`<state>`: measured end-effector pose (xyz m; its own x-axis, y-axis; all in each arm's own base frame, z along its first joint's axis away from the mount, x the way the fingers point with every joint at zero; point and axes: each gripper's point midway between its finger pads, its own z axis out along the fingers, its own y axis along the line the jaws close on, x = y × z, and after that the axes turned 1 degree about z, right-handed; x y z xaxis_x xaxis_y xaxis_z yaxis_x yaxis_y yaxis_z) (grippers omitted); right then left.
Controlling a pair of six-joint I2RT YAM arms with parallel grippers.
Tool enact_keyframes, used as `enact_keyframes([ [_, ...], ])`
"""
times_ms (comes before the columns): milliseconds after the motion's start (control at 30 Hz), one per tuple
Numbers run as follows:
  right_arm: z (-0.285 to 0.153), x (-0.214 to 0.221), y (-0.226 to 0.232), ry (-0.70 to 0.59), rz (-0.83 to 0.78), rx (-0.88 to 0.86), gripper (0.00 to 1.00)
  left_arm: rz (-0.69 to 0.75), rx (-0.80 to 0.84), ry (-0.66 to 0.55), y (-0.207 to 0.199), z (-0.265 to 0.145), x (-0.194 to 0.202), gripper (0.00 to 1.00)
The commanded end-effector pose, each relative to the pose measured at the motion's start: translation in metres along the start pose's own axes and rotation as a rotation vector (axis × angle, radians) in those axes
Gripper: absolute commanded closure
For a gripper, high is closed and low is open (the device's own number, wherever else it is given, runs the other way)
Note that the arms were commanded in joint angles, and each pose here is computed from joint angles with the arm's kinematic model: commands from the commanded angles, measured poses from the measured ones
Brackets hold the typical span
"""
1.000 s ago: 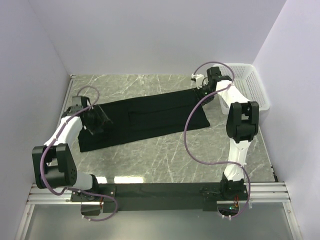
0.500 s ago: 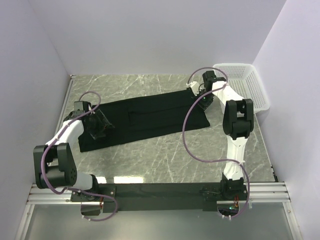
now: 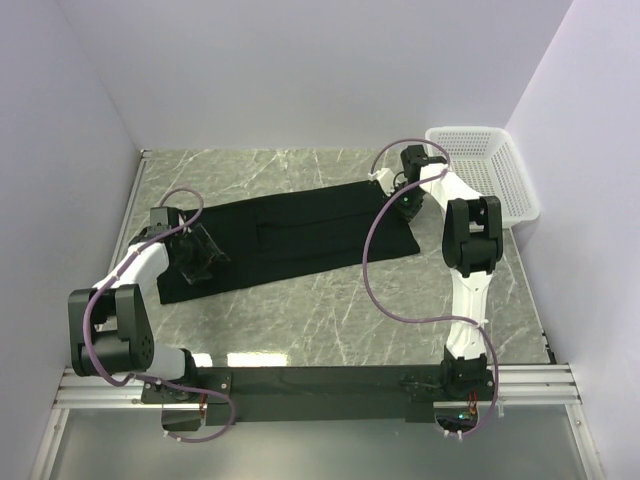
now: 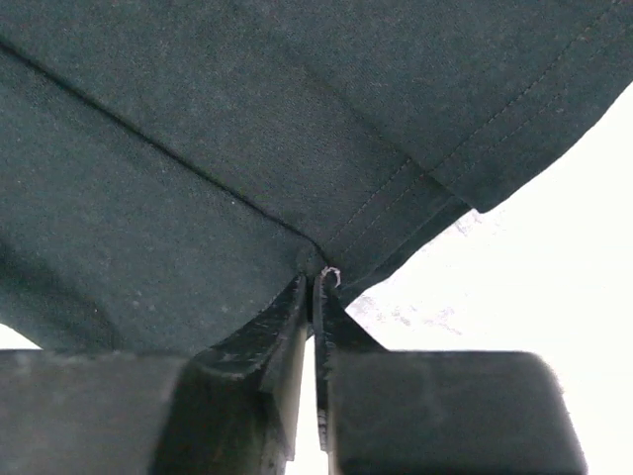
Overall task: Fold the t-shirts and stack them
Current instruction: Fold the tshirt
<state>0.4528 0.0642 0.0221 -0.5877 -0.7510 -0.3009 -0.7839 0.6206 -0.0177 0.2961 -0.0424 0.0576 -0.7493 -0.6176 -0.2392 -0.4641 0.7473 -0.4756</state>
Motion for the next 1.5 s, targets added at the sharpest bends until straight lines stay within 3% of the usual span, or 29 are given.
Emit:
enact_keyframes([
  [0, -0.019, -0.018, -0.009, -0.054, -0.021, 0.058, 0.96, 0.009, 0.021, -0.010, -0.004, 0.002, -0.004, 0.29],
  [67, -0.024, -0.020, -0.012, -0.067, -0.014, 0.076, 1.00, 0.008, 0.019, -0.009, -0.003, 0.002, -0.004, 0.29],
  [367, -0.045, -0.031, -0.020, -0.121, 0.040, 0.140, 1.00, 0.017, 0.000, -0.004, 0.002, 0.003, -0.001, 0.29],
  [767, -0.031, -0.010, -0.027, -0.052, 0.119, 0.177, 1.00, 0.030, -0.019, -0.011, 0.004, 0.001, -0.004, 0.29],
  [1033, -0.034, -0.017, -0.038, -0.093, 0.183, 0.235, 1.00, 0.035, -0.023, -0.016, 0.003, 0.000, -0.007, 0.29],
  [1067, -0.032, -0.015, -0.038, -0.087, 0.192, 0.234, 0.88, 0.034, -0.023, -0.017, 0.003, -0.001, -0.007, 0.29],
  [1167, -0.032, -0.017, -0.040, -0.094, 0.217, 0.246, 0.66, 0.038, -0.024, -0.040, 0.001, -0.004, -0.013, 0.30],
  [1267, -0.040, -0.028, -0.043, -0.143, 0.242, 0.262, 0.56, 0.047, -0.020, -0.093, -0.005, -0.014, -0.024, 0.29],
  [1400, -0.065, -0.054, -0.043, -0.258, 0.260, 0.256, 0.54, 0.061, -0.080, -0.224, -0.006, -0.035, -0.053, 0.29],
  [1467, -0.076, -0.072, -0.027, -0.328, 0.237, 0.168, 0.53, 0.056, -0.115, -0.280, -0.001, -0.047, -0.066, 0.28],
])
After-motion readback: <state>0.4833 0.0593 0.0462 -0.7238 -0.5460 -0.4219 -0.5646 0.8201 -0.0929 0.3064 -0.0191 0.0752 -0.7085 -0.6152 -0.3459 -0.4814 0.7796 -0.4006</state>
